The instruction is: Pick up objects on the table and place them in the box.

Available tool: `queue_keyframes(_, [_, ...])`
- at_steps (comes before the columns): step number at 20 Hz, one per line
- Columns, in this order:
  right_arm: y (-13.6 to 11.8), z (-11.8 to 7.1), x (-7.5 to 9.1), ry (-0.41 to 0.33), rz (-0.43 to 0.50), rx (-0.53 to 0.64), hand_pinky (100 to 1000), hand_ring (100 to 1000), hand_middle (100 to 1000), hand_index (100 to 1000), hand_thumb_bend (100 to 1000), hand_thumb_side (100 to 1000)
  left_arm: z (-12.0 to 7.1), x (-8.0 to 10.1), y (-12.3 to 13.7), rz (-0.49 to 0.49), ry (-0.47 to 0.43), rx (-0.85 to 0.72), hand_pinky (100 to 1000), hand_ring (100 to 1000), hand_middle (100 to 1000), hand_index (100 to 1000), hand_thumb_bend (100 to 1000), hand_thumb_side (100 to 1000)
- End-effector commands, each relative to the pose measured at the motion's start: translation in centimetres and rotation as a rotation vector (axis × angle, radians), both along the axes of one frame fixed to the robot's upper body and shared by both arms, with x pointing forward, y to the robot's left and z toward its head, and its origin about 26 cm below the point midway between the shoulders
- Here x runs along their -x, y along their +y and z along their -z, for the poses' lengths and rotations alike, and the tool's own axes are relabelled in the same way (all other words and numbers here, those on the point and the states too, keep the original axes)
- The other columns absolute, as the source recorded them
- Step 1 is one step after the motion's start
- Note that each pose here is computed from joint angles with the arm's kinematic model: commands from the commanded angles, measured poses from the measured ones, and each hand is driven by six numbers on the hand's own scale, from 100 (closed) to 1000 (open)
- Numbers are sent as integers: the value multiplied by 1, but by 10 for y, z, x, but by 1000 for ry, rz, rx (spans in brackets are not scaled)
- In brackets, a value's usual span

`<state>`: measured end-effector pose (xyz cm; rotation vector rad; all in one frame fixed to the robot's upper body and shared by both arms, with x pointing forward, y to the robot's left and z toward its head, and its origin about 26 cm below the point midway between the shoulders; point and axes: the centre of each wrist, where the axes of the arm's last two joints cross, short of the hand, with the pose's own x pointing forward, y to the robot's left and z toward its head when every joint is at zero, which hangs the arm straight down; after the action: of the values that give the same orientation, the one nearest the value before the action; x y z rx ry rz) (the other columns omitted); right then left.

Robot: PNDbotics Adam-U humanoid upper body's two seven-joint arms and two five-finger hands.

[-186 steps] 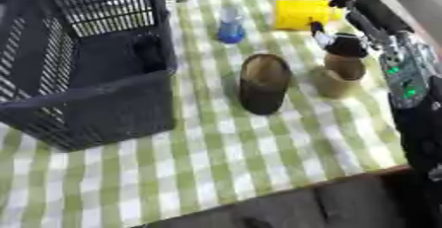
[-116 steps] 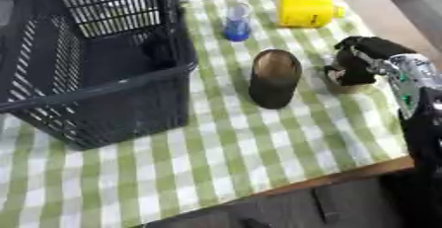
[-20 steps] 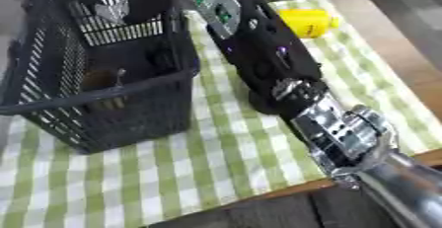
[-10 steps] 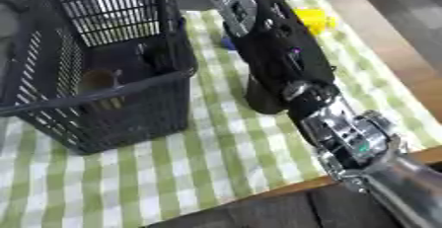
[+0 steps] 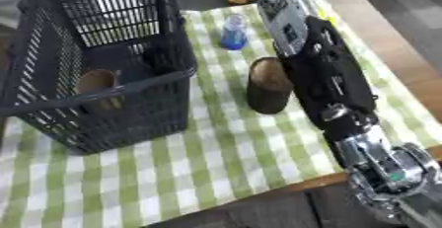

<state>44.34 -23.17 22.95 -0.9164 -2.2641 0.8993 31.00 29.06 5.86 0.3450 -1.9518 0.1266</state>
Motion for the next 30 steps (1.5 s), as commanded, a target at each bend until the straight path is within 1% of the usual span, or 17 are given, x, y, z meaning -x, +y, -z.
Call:
queue_keyframes(1, [-28,-16,13,-17,17,-53,454,684,687,852,100,466,-9,-1,4,-13,-31,-10,360,817,732,760,428,918])
queue_keyframes(2, [-36,-13,17,-3,15,-65,424,669,686,854,100,466,-9,-1,4,-14,-32,-9,360,817,732,760,428,918])
queue_keyframes(3, [-44,-11,20,13,13,-63,415,663,686,854,100,461,-9,-1,4,-15,-33,-10,360,817,732,760,427,918])
queue_keyframes(7, [-66,-4,29,53,6,-51,413,661,684,854,100,462,-10,-2,4,-18,-37,-8,361,817,733,760,427,918])
queue_keyframes(11, [-80,3,36,71,19,-62,405,656,676,850,100,478,-11,-2,4,-22,-38,-7,361,817,733,759,424,916])
queue_keyframes(18, [-86,6,43,68,44,-98,395,646,654,823,100,487,-12,-2,4,-28,-44,-3,361,815,731,759,425,915])
queue_keyframes(19, [-87,8,44,71,47,-106,390,642,648,817,100,503,-12,-2,4,-28,-45,-2,360,815,731,758,425,915])
queue_keyframes(22, [-88,11,47,77,53,-118,387,639,644,816,100,507,-12,-2,3,-26,-45,0,360,816,732,758,425,916])
queue_keyframes(30, [-89,13,50,79,60,-130,379,630,627,807,100,512,-12,-2,3,-28,-48,3,360,815,730,758,422,915])
